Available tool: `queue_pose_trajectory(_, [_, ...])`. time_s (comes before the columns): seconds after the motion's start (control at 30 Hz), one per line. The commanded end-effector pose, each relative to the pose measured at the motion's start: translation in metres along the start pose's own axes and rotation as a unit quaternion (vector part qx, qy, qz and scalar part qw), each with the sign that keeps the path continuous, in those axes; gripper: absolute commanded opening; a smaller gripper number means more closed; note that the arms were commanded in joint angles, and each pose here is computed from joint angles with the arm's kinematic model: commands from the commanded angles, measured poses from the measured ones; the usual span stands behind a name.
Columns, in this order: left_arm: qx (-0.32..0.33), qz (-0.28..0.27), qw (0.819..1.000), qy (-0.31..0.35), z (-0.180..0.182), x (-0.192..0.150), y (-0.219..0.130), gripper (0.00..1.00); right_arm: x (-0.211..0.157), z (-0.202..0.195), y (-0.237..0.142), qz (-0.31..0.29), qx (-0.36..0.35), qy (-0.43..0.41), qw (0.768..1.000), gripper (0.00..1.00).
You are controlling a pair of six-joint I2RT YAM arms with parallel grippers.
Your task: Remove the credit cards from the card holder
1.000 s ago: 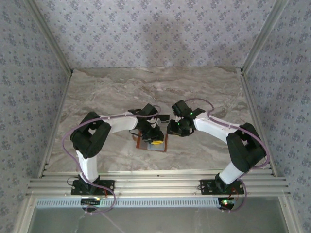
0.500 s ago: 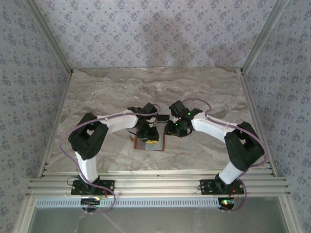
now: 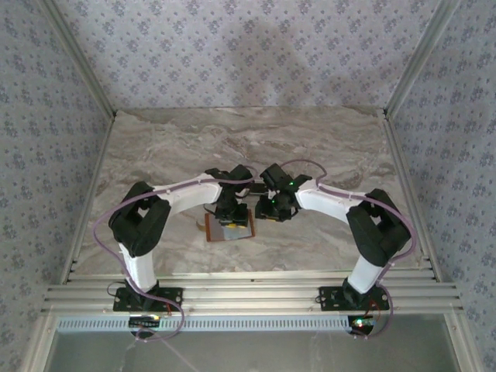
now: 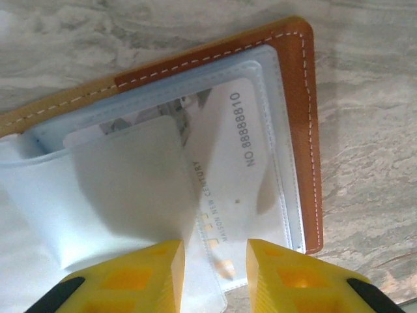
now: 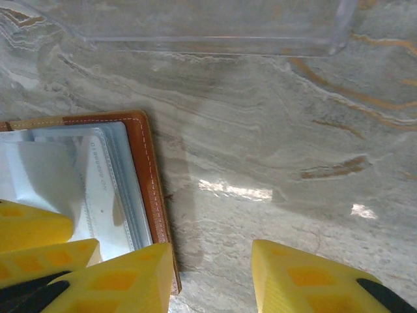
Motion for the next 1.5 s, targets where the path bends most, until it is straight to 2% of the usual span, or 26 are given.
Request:
queue_pose_trajectory(0.0, [0.021, -0.018, 1.000, 0.015, -0.002, -0.004, -0.020, 0.33, 0.005, 0.011, 0.002, 0.001, 0.019, 0.004, 1.000, 0.38])
queue_pose_trajectory(0.97, [0.087, -0.022, 0.996, 0.013, 0.018, -0.018, -0.022, 0.32, 0.016, 0.037, 0.036, 0.036, 0.087, -0.012, 0.995, 0.35])
queue_pose_trajectory(1.13, [0.081, -0.034, 0.996, 0.002, 0.023, -0.020, -0.025, 0.32, 0.013, 0.034, 0.042, 0.044, 0.076, -0.010, 0.996, 0.35])
queue_pose_trajectory(1.47, [0.009, -0.048, 0.998, -0.028, 0.033, -0.018, -0.037, 0.30, -0.002, 0.016, 0.037, 0.046, 0.030, 0.005, 0.998, 0.32])
Point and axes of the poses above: each hand's point on the last joint's axis, 136 mm out from that joint toward the fingers, its own y axis out along the fingers, its own z axis along the line the jaws close on, x = y × z, the point moved 10 cm from there along -y, back along the fingers, and after that the axes turned 5 degrees about -y, right-handed, at the moved point
